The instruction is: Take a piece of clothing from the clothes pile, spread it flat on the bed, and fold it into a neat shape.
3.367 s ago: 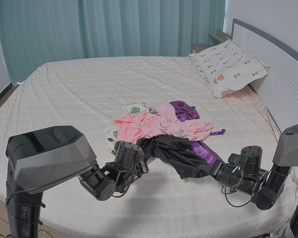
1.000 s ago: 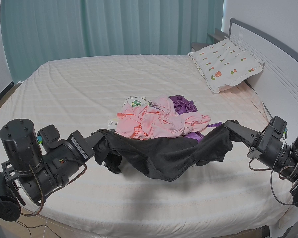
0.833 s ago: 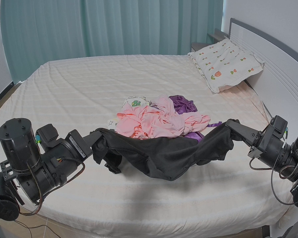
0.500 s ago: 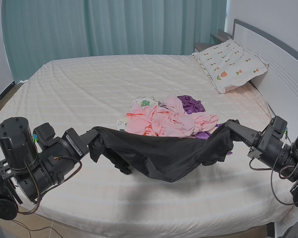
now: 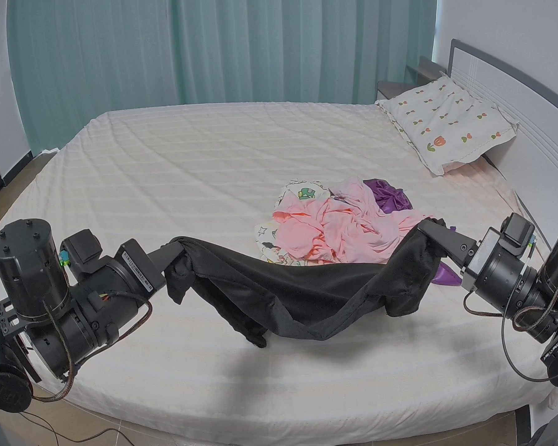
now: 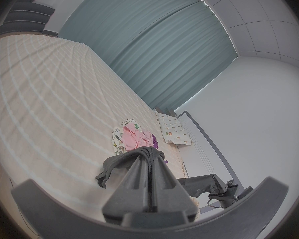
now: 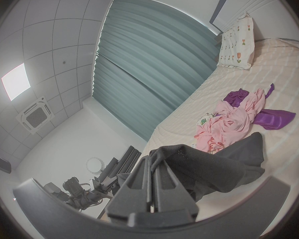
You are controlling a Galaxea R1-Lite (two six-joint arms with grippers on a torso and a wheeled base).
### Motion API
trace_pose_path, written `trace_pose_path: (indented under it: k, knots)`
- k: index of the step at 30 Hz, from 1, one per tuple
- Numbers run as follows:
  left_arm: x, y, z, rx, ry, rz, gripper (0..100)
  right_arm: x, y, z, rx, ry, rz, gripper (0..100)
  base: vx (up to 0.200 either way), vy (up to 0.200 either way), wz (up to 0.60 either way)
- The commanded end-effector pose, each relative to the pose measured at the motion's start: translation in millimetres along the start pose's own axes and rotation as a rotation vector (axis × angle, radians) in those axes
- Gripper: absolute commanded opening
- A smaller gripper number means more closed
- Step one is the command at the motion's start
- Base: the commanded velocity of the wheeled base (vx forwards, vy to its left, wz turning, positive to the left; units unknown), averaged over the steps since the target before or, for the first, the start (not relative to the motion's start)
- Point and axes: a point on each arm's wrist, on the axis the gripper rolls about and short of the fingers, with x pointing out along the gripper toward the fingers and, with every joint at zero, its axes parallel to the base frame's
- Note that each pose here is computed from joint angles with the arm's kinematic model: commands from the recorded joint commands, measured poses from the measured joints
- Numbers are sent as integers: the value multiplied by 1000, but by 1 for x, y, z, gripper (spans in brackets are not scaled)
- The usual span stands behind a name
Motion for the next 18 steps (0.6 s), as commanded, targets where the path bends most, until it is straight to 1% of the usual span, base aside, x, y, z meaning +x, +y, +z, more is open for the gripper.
trace_pose_path:
  k: [1, 7, 18]
  knots:
    - [0, 0, 0, -1, 1, 0, 0, 1, 3, 0, -3, 1, 12, 0, 0, 200, 0]
    - [-3, 0, 5, 8, -22, -3, 0, -3, 8, 3, -7, -17, 33, 0, 0, 200, 0]
    - [-3, 0, 7, 8, -28, -1, 0, -3, 6, 2, -5, -9, 27, 0, 0, 200, 0]
